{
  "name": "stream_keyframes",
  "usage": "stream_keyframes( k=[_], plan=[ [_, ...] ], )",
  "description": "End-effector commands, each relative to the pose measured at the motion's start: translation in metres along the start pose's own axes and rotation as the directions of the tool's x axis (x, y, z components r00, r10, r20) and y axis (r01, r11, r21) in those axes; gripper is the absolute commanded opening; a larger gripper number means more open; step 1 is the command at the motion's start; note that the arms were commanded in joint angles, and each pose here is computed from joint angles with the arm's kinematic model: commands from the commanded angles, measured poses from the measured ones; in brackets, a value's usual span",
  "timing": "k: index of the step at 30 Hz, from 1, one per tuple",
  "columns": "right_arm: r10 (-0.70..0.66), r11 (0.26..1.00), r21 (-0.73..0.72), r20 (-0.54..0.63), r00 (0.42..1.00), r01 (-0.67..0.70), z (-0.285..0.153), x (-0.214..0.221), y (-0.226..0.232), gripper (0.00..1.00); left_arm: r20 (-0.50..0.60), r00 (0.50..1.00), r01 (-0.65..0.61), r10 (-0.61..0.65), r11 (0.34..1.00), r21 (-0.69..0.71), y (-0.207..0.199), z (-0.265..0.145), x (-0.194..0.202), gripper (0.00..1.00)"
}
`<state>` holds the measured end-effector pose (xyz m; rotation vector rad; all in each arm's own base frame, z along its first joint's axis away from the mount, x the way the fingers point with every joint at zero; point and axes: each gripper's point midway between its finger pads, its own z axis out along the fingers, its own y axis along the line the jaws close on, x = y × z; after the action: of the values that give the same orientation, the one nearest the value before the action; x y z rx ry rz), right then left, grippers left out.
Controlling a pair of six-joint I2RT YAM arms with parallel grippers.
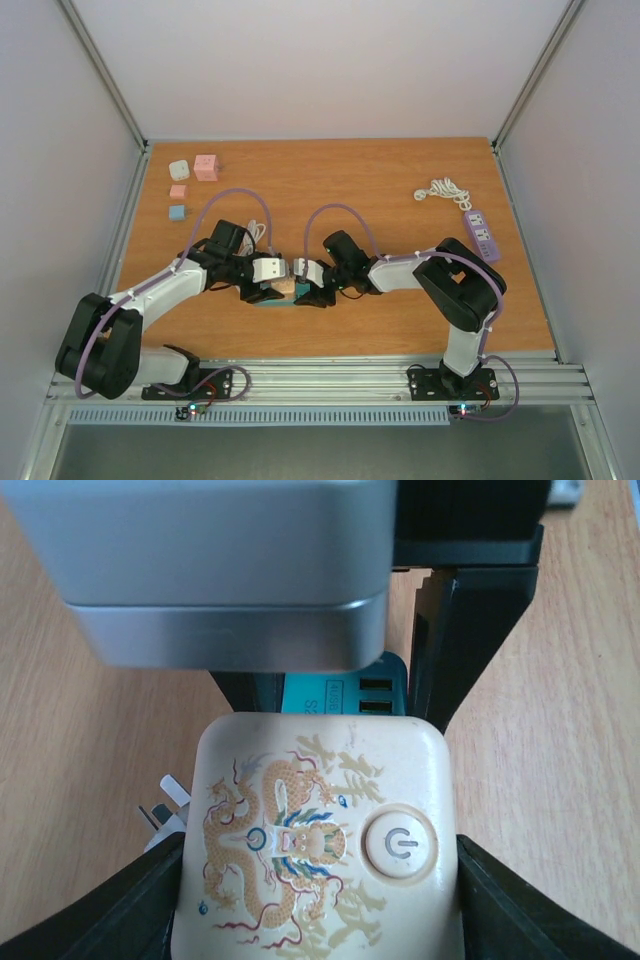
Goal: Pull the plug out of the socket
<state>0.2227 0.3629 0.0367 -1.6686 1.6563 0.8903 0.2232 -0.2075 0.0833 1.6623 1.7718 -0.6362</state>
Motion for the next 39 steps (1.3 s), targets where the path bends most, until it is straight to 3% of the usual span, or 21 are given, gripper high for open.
stream_keyframes(
  k=[1,4,10,15,21,25,27,30,32,36,39],
  plan=[
    [-0.02,0.999,-0.042,0.004,1.0,0.02,0.009,0.002,0.015,0.46,0.137,0.99,-0.007,0.009,1.0,-0.013,0.006,-0.012,-0.039,0.33],
    [-0.019,0.999,-0.039,-0.015,1.0,0.018,0.01,0.01,0.015,0.39,0.169,0.985,-0.009,0.012,1.0,-0.019,0.003,-0.016,-0.045,0.32],
    [-0.007,0.999,-0.044,-0.039,0.999,0.005,0.012,0.018,0.017,0.37,0.018,1.0,-0.014,0.014,1.0,-0.014,0.001,0.003,-0.001,0.31],
    [-0.006,0.999,-0.037,-0.042,0.999,0.005,0.011,0.017,0.016,0.37,0.143,0.988,-0.048,0.054,0.998,-0.047,0.003,-0.027,-0.048,0.32],
    [-0.003,0.999,-0.037,-0.043,0.999,0.001,0.011,0.018,0.016,0.37,-0.019,0.999,-0.027,0.026,0.999,-0.042,-0.001,-0.002,0.006,0.31],
    [0.0,0.999,-0.036,-0.041,0.999,-0.002,0.01,0.016,0.016,0.37,0.095,0.995,-0.037,0.039,0.999,-0.028,-0.007,-0.014,-0.022,0.31],
    [-0.004,0.999,-0.034,-0.042,0.999,0.003,0.009,0.015,0.015,0.37,0.114,0.993,-0.026,0.034,0.997,-0.07,-0.001,-0.019,-0.027,0.31],
    [-0.007,1.0,-0.025,-0.043,0.999,0.006,0.008,0.014,0.014,0.37,0.158,0.987,-0.03,0.032,0.999,-0.02,-0.004,-0.027,-0.047,0.31],
    [-0.008,1.0,-0.025,-0.041,0.999,0.007,0.008,0.014,0.014,0.37,0.127,0.991,-0.031,0.038,0.998,-0.053,-0.001,-0.021,-0.04,0.31],
    [-0.005,1.0,-0.024,-0.038,0.999,0.004,0.008,0.013,0.014,0.37,-0.034,0.998,-0.053,0.051,0.996,-0.069,0.003,-0.006,-0.003,0.3],
    [-0.005,1.0,-0.026,-0.044,0.999,0.004,0.008,0.015,0.014,0.37,0.029,0.996,-0.079,0.081,0.995,-0.065,0.003,-0.015,-0.022,0.3]
  ],
)
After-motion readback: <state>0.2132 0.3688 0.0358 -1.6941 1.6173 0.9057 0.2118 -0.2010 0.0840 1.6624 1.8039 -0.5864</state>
